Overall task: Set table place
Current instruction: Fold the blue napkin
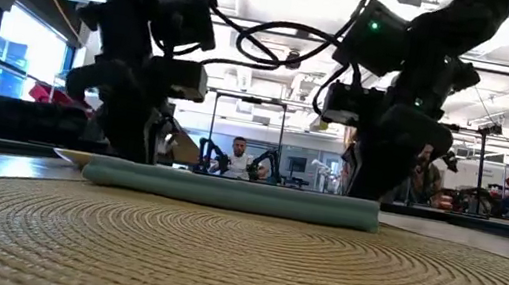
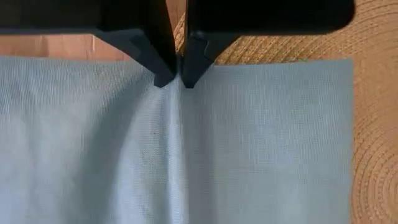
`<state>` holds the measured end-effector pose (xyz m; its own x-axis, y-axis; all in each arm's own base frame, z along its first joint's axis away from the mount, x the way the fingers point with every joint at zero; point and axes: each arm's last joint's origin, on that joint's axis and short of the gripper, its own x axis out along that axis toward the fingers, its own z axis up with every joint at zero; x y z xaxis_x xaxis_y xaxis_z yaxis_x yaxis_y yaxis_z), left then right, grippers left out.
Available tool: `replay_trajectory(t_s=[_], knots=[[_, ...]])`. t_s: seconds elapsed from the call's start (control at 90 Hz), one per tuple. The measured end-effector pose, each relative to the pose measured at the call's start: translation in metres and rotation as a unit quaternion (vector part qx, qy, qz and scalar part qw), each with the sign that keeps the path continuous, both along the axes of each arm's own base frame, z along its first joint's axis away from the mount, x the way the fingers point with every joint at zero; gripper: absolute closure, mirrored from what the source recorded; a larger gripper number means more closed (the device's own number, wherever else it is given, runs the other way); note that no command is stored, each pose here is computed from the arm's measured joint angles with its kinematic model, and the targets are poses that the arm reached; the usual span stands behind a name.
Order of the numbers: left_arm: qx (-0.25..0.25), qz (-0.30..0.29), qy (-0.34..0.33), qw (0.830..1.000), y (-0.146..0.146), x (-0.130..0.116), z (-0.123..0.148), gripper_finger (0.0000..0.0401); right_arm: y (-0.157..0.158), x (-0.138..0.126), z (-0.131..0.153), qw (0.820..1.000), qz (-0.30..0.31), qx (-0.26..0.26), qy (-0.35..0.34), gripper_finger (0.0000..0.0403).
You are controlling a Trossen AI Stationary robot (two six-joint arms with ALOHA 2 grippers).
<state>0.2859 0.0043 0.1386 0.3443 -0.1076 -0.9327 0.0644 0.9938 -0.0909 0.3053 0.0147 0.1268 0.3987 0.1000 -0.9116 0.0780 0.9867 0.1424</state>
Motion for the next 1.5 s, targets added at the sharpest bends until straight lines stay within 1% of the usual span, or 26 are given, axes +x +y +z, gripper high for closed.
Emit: replay_trajectory(t_s=[0.067,0.167,0.289,0.389,0.522,0.633,0.744,0.822,0.9,0.978,1.044,1.133,1.178,1.244,1.311,1.5], knots=[[0.001,0.001,0.013,1.0,0.0,0.0,0.007,0.0348,0.0,0.0,0.002,1.0,-0.011,0.004,0.015,0.0372],[0.01,0.003,0.005,1.0,0.001,0.003,0.018,0.0322,0.0,0.003,0.007,1.0,-0.012,0.004,0.019,0.0339],[0.017,0.005,0.001,1.0,0.001,0.003,0.021,0.0283,0.0,0.009,0.017,1.0,-0.006,0.002,0.013,0.0298],[0.02,0.006,-0.012,1.0,0.001,0.005,0.02,0.026,0.001,0.014,0.023,1.0,-0.008,0.003,0.006,0.0274],[0.033,0.012,-0.041,0.999,0.002,0.013,0.018,0.0249,0.001,0.018,0.026,1.0,-0.009,0.001,-0.006,0.0265],[0.041,0.016,-0.052,0.998,0.003,0.018,0.011,0.025,-0.001,0.014,0.02,1.0,-0.014,-0.008,0.002,0.0265],[0.027,0.011,-0.031,0.999,0.003,0.019,-0.006,0.0257,-0.002,0.009,0.009,1.0,-0.017,-0.016,0.017,0.0265],[0.023,0.017,-0.02,0.999,0.003,0.021,-0.013,0.0266,-0.002,0.008,0.002,0.999,-0.02,-0.015,0.02,0.0265],[0.02,0.019,-0.009,1.0,0.002,0.021,-0.018,0.0281,-0.002,0.007,-0.003,0.999,-0.027,-0.011,0.026,0.027],[0.014,0.016,-0.012,1.0,0.002,0.022,-0.02,0.0303,-0.001,0.007,-0.003,0.999,-0.025,-0.008,0.026,0.0289],[0.011,0.008,-0.012,1.0,0.002,0.022,-0.02,0.033,-0.001,0.008,-0.003,0.999,-0.022,-0.008,0.021,0.0318],[0.004,0.004,-0.013,1.0,0.002,0.021,-0.017,0.0376,-0.001,0.01,0.0,1.0,-0.023,-0.002,0.018,0.0369],[0.0,0.004,-0.014,1.0,0.003,0.019,-0.013,0.039,-0.002,0.012,0.003,0.999,-0.024,0.001,0.022,0.0388],[0.002,0.007,-0.009,1.0,0.004,0.017,-0.008,0.0392,-0.003,0.014,0.008,0.999,-0.024,0.0,0.027,0.0395],[0.019,0.009,0.003,1.0,0.005,0.014,0.001,0.0396,-0.003,0.017,0.018,0.999,-0.02,-0.003,0.026,0.0399],[0.054,-0.015,-0.015,0.998,0.007,0.013,0.043,0.0399,-0.002,0.02,0.053,0.999,0.011,-0.002,0.042,0.0403]])
